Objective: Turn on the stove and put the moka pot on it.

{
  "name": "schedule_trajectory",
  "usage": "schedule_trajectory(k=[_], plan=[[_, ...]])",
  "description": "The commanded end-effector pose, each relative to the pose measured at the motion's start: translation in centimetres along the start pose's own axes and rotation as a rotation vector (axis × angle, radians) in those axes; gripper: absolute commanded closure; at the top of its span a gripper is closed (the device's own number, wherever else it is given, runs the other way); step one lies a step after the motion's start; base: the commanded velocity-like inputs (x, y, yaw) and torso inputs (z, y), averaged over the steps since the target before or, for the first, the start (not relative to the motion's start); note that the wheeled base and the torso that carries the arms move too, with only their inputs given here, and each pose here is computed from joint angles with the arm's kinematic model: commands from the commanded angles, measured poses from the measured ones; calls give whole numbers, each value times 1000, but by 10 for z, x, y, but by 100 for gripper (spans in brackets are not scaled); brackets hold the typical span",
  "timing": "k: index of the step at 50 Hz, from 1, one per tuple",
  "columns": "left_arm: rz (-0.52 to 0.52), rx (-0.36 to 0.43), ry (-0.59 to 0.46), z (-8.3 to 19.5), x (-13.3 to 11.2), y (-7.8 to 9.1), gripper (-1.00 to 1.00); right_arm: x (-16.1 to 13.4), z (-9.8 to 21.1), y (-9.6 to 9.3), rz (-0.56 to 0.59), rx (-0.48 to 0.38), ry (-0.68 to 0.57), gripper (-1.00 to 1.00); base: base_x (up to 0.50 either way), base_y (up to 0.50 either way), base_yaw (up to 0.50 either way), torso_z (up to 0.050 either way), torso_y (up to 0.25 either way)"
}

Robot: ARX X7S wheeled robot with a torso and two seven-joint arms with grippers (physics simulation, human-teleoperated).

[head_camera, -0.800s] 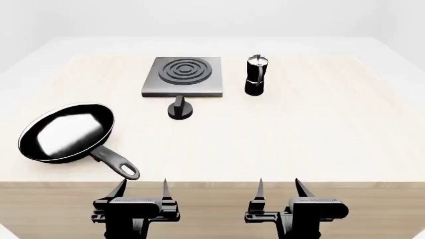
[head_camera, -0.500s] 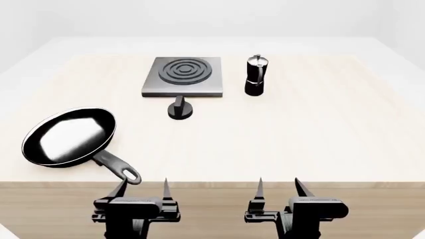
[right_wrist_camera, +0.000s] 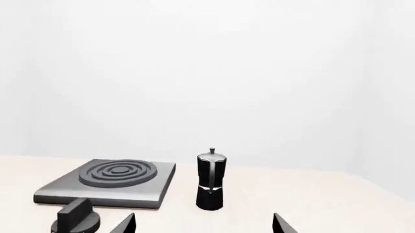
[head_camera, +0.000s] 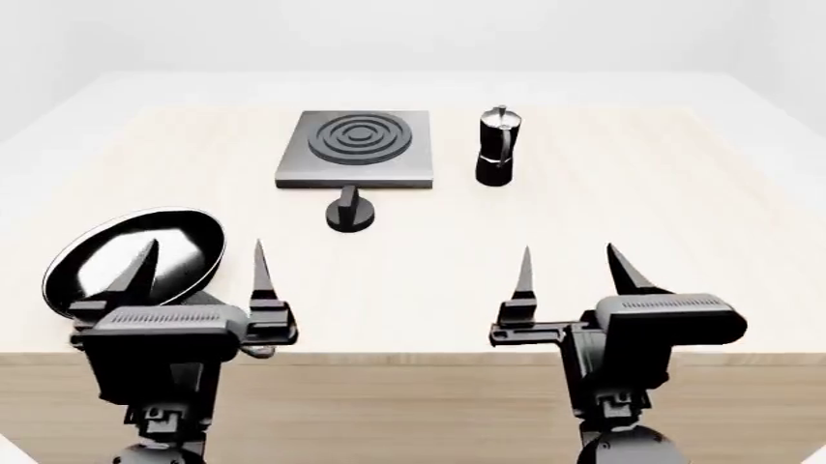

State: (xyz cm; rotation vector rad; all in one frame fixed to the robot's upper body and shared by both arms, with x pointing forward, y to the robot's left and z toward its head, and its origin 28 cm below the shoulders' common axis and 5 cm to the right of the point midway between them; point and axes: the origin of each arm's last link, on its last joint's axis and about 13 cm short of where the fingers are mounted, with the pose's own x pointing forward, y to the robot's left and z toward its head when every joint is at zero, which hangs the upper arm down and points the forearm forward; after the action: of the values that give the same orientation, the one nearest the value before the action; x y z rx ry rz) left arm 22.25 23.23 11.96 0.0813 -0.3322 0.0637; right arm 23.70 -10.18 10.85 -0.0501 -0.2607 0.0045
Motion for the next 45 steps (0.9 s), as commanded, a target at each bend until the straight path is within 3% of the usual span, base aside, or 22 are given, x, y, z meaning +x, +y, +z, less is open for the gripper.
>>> schedule_trajectory(k=[1,3,19,45], plan=[[41,26,-212,65,8,15,-100,13,64,-10,-12,-26,-181,-100,0,0,0,0,0],[48,33,-242,70,7,16,-100,14,69,-11,-21,-59,-203,-100,0,0,0,0,0],[52,32,-345,106,1,25,-100,5,104,-17,-23,-47,-333,-100,0,0,0,1,0],[35,17,-355,115,-3,28,-100,4,119,-17,-23,-42,-365,-100,0,0,0,49,31]])
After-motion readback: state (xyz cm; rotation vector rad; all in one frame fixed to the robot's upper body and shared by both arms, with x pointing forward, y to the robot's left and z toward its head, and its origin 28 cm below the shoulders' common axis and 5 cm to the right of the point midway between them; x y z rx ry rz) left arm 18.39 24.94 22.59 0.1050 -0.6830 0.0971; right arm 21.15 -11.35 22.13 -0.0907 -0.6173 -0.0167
